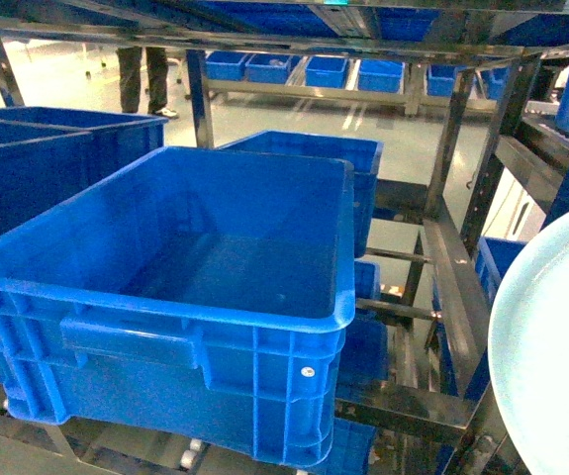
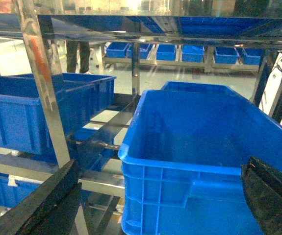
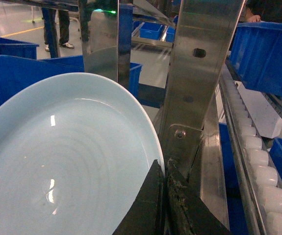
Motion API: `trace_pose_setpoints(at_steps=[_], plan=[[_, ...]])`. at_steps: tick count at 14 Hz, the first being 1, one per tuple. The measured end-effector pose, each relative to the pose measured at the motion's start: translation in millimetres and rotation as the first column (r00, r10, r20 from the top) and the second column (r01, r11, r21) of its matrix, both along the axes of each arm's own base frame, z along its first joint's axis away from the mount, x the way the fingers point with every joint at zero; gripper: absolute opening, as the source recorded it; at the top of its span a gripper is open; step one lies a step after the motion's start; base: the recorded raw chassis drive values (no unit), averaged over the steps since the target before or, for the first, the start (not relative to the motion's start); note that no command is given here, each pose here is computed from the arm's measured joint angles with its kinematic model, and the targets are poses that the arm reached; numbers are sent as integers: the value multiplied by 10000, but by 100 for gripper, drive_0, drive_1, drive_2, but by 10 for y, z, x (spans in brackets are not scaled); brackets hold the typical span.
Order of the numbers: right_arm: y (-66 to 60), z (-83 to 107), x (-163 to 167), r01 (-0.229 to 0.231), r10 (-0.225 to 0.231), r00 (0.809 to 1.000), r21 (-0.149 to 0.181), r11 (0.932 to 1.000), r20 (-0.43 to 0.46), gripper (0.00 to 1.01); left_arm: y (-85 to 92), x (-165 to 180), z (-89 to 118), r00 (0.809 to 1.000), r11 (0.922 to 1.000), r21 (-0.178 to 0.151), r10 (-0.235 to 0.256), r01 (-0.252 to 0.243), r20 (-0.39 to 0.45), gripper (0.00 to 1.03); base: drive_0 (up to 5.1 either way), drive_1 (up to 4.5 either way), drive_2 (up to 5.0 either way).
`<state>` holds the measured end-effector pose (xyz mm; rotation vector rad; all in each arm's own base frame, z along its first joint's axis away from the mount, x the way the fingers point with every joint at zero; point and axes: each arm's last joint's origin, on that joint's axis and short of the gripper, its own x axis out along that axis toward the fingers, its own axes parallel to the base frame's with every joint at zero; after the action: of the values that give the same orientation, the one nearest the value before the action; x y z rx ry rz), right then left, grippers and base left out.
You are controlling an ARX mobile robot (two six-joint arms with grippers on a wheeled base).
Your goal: Place blue tray on left shelf second layer neatly
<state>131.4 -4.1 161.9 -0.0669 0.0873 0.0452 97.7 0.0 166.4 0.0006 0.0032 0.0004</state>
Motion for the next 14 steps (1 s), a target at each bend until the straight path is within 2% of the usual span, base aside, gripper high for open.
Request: trace_pose_setpoints(at_steps=[5, 8, 9, 11, 14], plan=[[1, 1, -2, -10, 10, 10000, -23, 10000, 9, 2, 0, 0, -1, 10000, 10000, -4, -4, 4, -11, 98, -5, 147, -156], [1, -2, -3, -21, 21, 10000, -24, 10000, -22, 2, 0, 0, 1, 10000, 10000, 0, -4, 4, 11, 98, -235, 514, -236], [13, -8, 0, -208, 208, 9998, -13, 9998, -74, 2, 1, 0, 4, 10000, 10000, -4, 23, -23, 38, 98, 0, 0, 0], [13, -7, 0, -216, 216, 9997, -12, 9998, -70, 2, 0, 0, -1, 10000, 10000, 0, 0, 0, -8, 98, 0, 0, 0], [12, -5, 0, -201, 201, 9998, -15, 9998, -51, 2, 0, 0, -1, 10000, 10000, -4, -11, 11, -11, 98, -384, 193, 193]])
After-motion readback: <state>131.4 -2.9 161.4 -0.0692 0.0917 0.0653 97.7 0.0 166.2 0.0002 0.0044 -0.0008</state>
